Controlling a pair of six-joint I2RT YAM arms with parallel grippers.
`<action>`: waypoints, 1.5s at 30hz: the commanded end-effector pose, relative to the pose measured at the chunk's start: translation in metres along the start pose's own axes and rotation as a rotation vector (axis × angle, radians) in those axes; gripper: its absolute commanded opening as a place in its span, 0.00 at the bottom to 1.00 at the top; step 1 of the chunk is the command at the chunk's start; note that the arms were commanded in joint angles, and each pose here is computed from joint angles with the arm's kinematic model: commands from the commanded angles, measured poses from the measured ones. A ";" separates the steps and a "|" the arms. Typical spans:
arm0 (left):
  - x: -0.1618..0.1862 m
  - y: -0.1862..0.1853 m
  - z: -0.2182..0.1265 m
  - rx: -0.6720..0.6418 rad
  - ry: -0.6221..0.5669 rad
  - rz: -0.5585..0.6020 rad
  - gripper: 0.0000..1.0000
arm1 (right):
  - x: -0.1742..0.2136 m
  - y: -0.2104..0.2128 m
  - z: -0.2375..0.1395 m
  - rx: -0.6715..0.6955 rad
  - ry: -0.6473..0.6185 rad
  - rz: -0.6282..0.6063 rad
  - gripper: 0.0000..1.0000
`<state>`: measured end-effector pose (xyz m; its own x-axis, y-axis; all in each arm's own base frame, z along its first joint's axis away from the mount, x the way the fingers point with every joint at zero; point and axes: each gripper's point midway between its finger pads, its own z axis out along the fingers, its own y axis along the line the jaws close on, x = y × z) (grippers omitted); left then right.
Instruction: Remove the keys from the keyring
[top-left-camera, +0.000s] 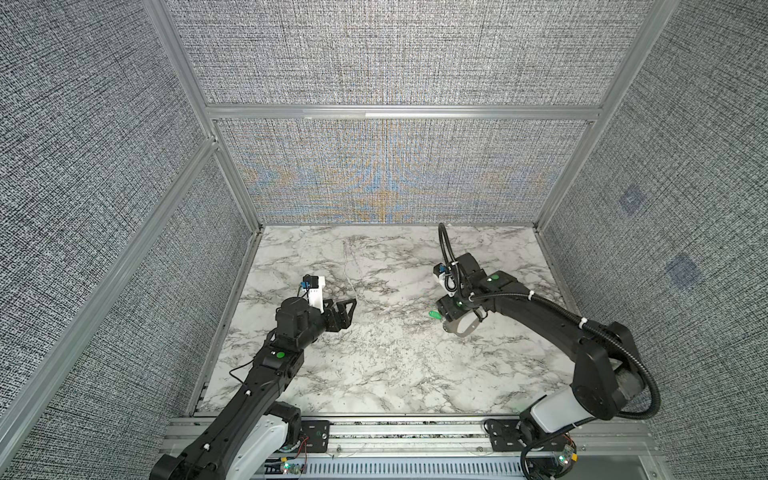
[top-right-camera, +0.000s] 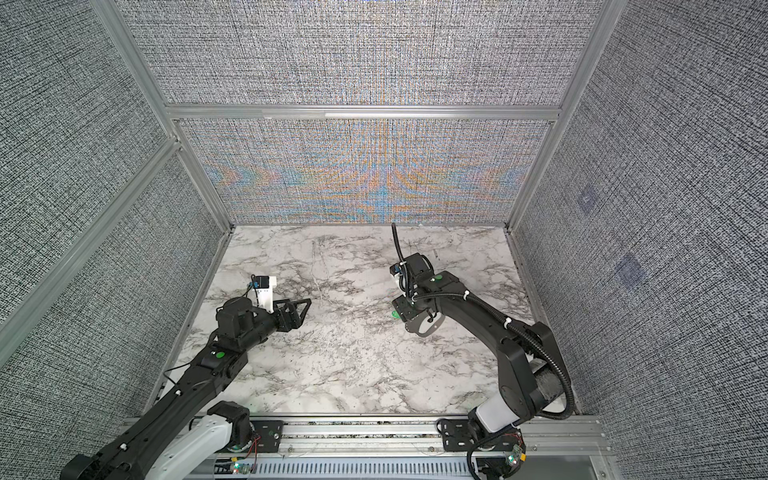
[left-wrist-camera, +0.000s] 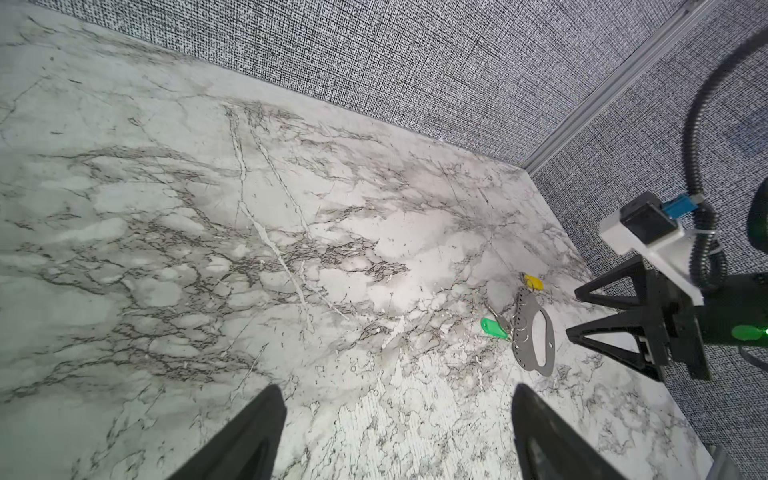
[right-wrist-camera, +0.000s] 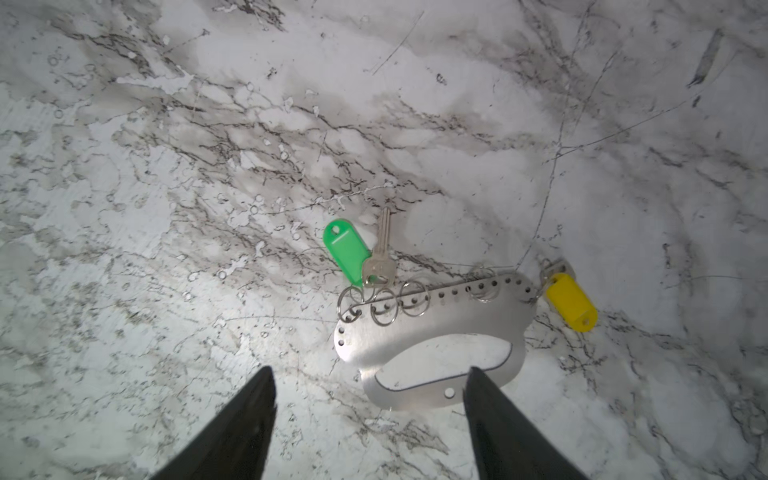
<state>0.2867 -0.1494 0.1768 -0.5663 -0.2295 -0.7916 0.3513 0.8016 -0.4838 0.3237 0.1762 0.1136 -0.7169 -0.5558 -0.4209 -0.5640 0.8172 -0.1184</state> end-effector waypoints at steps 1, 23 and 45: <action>-0.010 -0.008 0.008 0.031 -0.008 0.045 0.85 | -0.003 -0.006 0.005 0.055 -0.007 -0.068 0.58; -0.004 -0.013 0.040 0.049 0.070 0.122 0.80 | 0.030 0.036 0.053 -0.051 0.174 -0.152 0.20; -0.002 -0.015 0.037 0.041 0.066 0.129 0.80 | 0.039 0.021 0.063 0.065 0.209 -0.159 0.22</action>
<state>0.3088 -0.1812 0.1688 -0.5771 -0.0854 -0.8122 0.4473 0.7990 -0.4019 0.3098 0.1845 0.0389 -0.6946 -0.6872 -0.2127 -0.6542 0.7264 -0.2106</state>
